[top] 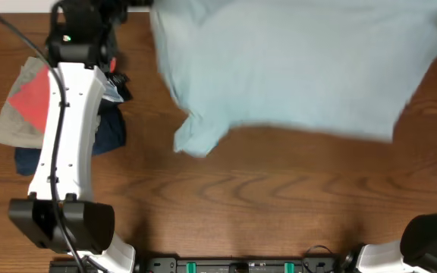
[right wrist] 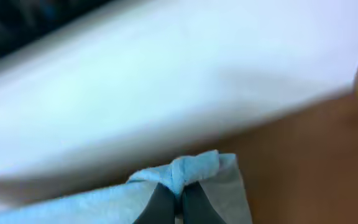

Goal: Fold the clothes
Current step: 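Lift the shirt with both grippers, stretch it, and lay it flat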

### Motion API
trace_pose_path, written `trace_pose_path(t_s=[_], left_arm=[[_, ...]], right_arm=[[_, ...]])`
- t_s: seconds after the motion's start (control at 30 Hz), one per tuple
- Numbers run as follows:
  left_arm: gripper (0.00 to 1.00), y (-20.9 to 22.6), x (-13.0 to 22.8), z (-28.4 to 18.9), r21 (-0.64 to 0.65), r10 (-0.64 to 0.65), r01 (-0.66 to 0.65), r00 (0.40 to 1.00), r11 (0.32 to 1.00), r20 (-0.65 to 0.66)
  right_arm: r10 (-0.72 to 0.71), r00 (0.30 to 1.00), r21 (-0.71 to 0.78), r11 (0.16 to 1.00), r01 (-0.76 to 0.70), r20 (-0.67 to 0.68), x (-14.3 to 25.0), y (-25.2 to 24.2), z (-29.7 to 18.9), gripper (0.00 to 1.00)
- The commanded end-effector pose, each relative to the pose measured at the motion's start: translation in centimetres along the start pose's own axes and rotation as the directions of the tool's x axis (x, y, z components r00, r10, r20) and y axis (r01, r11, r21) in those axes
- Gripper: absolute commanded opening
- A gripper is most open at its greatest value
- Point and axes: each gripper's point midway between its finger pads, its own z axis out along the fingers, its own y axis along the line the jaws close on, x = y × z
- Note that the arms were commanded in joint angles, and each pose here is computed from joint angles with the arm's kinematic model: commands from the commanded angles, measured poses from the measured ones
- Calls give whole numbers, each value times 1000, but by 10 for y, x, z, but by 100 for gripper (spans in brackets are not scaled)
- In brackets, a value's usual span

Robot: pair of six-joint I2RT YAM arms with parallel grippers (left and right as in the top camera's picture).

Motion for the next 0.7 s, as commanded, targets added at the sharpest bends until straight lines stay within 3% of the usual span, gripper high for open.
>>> trace_pose_path(t_s=[0.0,0.1,0.17,0.27,0.37,0.47,0.57,0.67], left_arm=[[6,-34,-105,-53,38,17,-29,962,999,273],[6,-48,-132,-76,49,27,-45,948,998,317],[6,-48,-126,-81,41,17,-29,963,999,268],[6,-45,-81,-76,49,-20,16,997,999,73],[6,-30,-5,-73,-19,-90,88,972,996,-218],[6,-18,81,-82,-106,-151,112,847,988,-510],[6,-16,157,-99,-155,-181,99,657,983,-732],[6,-16,227,-122,-173,-185,68,424,983,-886]], right_arm=[[3,971,34,999,-11,239,-86,19,-66,1],[-30,962,82,997,8,272,-104,15,-88,1],[-52,972,132,991,22,228,-96,5,-92,1],[-40,995,221,975,19,91,-61,-18,-86,1],[-40,993,258,964,67,-110,-9,-36,-75,1],[5,948,296,951,94,-319,52,-59,-67,1],[103,874,372,923,93,-474,112,-86,-68,1],[194,779,416,904,94,-597,177,-107,-73,1]])
